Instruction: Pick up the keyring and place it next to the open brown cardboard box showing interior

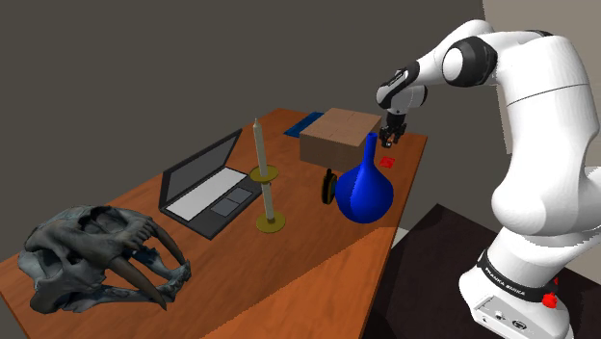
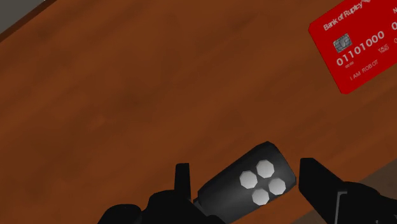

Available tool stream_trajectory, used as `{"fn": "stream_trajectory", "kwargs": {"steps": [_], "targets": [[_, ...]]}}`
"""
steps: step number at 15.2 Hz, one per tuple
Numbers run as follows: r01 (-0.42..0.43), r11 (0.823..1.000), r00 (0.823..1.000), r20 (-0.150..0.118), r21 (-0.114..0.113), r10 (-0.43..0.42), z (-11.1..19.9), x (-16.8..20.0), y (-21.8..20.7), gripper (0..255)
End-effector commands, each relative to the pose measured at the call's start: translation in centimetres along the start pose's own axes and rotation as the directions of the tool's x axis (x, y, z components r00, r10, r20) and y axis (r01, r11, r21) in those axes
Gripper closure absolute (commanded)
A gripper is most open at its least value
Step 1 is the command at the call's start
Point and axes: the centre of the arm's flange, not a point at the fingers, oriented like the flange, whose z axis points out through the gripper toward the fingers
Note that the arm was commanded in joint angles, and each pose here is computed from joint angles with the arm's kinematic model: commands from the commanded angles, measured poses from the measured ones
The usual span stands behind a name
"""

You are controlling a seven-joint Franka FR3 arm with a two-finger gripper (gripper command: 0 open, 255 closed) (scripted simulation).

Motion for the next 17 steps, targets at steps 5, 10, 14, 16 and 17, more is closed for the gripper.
{"fn": "stream_trajectory", "kwargs": {"steps": [5,10,14,16,17], "targets": [[0.000,1.000,1.000,0.000,0.000,0.000,0.0,0.0,0.0,0],[0.000,1.000,1.000,0.000,0.000,0.000,-5.0,0.0,0.0,0],[0.000,1.000,1.000,0.000,0.000,0.000,-5.0,0.0,0.0,0],[0.000,1.000,1.000,0.000,0.000,0.000,-5.0,0.0,0.0,0],[0.000,1.000,1.000,0.000,0.000,0.000,-5.0,0.0,0.0,0]]}}
